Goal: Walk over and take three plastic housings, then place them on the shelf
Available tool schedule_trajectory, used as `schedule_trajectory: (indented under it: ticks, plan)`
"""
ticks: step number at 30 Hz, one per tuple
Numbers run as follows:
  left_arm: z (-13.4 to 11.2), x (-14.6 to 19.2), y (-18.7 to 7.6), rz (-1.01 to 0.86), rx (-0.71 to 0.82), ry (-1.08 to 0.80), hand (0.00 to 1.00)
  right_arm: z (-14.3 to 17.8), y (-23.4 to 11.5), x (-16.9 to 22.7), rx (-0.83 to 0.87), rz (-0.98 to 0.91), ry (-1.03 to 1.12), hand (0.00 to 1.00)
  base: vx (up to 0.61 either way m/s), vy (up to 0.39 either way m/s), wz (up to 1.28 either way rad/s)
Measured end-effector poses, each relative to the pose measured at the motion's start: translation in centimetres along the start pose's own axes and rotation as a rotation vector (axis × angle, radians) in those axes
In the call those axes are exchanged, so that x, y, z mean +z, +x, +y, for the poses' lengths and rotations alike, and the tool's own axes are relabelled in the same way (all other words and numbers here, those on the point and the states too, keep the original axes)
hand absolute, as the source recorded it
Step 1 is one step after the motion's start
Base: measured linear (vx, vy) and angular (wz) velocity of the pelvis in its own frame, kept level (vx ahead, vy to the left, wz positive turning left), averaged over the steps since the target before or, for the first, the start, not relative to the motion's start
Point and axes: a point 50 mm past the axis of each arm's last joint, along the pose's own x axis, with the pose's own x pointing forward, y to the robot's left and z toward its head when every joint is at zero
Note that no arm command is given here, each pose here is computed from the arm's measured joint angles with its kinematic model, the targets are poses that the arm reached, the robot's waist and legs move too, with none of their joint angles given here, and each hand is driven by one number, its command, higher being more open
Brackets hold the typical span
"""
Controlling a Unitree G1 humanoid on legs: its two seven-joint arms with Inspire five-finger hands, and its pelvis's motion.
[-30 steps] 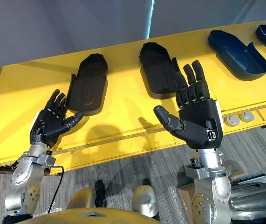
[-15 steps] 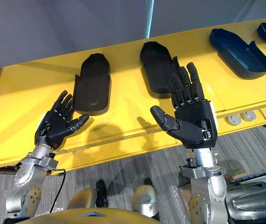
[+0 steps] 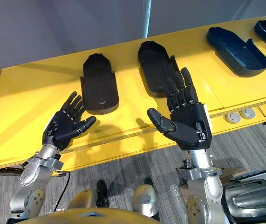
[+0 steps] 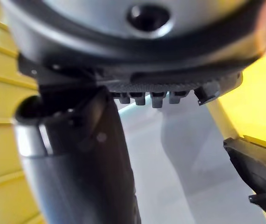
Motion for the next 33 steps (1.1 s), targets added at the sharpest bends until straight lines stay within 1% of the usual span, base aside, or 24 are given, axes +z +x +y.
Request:
schedule_trajectory:
  ticks: [8,12,16,21,23,33]
  plan:
    - [0.0,0.2,0.7,-0.001,0.133,0.228,1.00,0.4,0.1,-0.6,0.013,0.018,0.025,1.00,0.00,0.000,0.00]
    - [0.1,0.6,1.1,-0.024,0.202,0.279,1.00,0.1,-0.1,-1.1,-0.002,0.039,0.034,1.00,0.00,0.000,0.00]
    - [0.6,0.8,1.0,-0.046,0.340,0.367,1.00,0.2,-0.2,-1.2,-0.002,0.036,0.058,1.00,0.00,0.000,0.00]
    - [1.2,0.9,0.9,-0.066,0.451,0.360,1.00,0.8,-0.3,-1.8,-0.005,0.035,0.099,1.00,0.00,0.000,0.00]
    - [1.2,0.9,0.8,-0.072,0.471,0.392,1.00,0.9,-0.3,-1.8,0.002,0.034,0.102,1.00,0.00,0.000,0.00]
    - [1.5,0.5,1.5,-0.081,0.540,0.373,1.00,0.7,-0.6,-2.1,-0.012,0.053,0.106,1.00,0.00,0.000,-0.01]
